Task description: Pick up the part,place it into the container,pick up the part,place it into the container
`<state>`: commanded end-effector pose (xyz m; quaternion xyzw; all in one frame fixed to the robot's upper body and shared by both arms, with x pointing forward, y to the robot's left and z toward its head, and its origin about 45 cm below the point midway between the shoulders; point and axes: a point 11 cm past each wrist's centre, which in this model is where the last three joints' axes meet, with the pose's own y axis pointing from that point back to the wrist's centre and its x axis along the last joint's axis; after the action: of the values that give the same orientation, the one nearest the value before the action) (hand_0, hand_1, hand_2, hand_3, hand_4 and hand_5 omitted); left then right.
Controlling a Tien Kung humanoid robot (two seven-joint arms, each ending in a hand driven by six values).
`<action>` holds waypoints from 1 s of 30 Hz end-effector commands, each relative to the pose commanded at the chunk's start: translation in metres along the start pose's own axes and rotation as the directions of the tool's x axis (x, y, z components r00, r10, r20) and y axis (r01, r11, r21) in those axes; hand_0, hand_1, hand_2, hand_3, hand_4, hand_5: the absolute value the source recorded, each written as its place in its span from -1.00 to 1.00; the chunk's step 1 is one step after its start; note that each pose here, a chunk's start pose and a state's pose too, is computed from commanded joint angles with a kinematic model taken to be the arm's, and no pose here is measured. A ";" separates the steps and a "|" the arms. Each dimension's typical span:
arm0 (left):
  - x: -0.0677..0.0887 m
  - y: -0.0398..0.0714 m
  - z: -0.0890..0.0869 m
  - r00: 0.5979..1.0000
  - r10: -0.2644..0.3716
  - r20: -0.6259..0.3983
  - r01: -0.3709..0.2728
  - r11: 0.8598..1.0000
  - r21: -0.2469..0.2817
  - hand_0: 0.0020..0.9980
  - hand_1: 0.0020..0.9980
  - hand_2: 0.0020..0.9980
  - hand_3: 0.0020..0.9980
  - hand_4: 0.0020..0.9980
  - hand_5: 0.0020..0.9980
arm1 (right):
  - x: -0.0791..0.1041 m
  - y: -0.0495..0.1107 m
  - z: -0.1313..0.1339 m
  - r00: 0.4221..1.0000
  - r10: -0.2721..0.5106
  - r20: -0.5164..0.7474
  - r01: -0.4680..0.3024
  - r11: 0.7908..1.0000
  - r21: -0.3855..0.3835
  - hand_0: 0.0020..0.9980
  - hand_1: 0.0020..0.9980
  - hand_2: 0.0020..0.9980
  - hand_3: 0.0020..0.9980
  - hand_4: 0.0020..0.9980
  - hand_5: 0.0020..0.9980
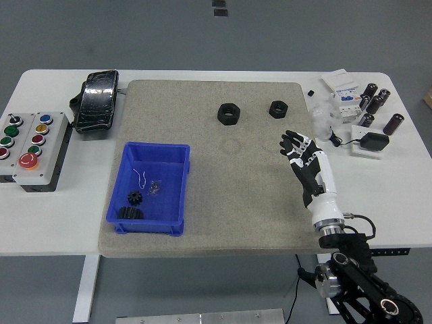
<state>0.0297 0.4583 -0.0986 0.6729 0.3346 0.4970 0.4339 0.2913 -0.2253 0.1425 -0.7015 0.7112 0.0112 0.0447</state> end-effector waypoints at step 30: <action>0.024 -0.001 -0.010 0.999 0.035 0.012 -0.035 0.999 0.002 0.32 0.20 0.12 0.24 0.29 -0.16 | 0.021 0.005 -0.002 0.993 0.086 -0.081 -0.084 0.996 0.023 0.50 0.43 0.43 0.38 0.71 0.11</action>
<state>0.0269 0.4821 -0.0887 0.6819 0.3207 0.5003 0.4265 0.2859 -0.2460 0.1423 -0.6698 0.7418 -0.0226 0.0218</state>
